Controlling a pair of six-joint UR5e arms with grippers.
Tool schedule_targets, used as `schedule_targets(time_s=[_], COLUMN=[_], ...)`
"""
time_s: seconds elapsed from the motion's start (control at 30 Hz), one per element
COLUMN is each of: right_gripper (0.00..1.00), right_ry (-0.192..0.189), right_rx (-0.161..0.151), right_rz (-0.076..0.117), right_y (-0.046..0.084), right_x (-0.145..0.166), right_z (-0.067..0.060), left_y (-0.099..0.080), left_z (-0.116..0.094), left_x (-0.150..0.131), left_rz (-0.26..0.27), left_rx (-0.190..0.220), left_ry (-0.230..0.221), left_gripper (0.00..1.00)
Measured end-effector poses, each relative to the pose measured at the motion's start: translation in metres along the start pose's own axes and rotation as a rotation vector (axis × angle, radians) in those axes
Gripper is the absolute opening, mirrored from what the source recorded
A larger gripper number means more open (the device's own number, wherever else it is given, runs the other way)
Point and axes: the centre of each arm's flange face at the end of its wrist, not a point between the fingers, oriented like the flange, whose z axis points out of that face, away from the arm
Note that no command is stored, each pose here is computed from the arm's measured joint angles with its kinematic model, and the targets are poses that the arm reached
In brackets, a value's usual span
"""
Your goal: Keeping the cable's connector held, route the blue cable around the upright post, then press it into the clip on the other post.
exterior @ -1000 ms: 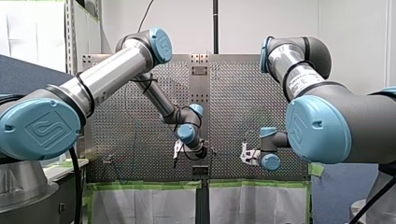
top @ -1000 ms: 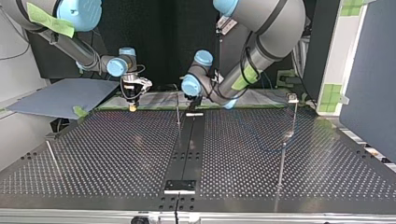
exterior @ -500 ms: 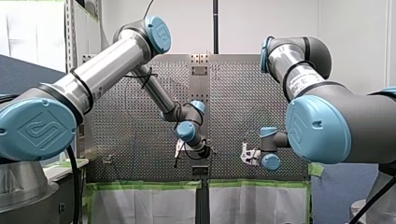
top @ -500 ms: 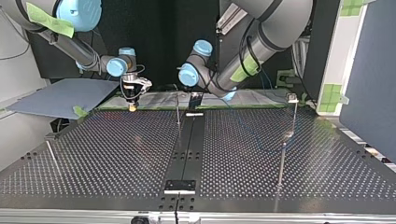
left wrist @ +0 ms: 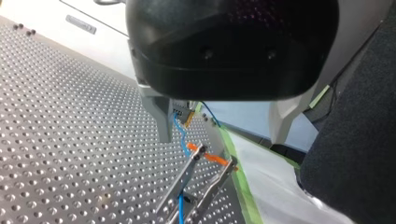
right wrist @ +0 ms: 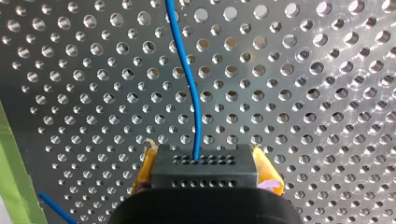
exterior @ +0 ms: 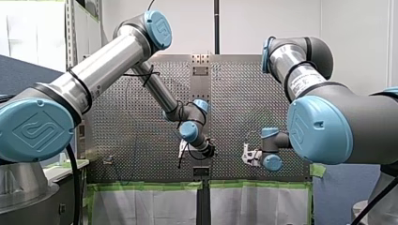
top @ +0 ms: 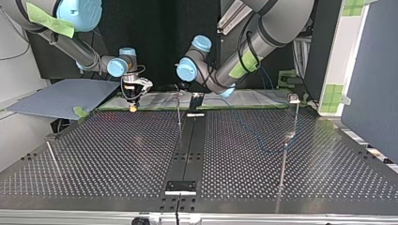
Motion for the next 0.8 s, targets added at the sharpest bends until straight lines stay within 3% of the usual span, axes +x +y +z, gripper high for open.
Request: schedule_targets(time_s=[0.4, 0.57, 0.8], right_gripper=[0.0, 0.0, 0.0], right_ry=[0.0, 0.0, 0.0], right_rx=[0.0, 0.0, 0.001], right_rz=[0.002, 0.002, 0.005], right_y=[0.0, 0.0, 0.002], right_x=[0.0, 0.0, 0.0], right_z=[0.0, 0.0, 0.0], left_y=[-0.001, -0.005, -0.023], left_z=[-0.001, -0.007, -0.031], left_x=[0.0, 0.0, -0.006], left_rz=[-0.009, 0.019, 0.03], left_rx=[-0.001, -0.016, -0.027], left_ry=[0.001, 0.004, -0.046], left_gripper=[1.0, 1.0, 1.0])
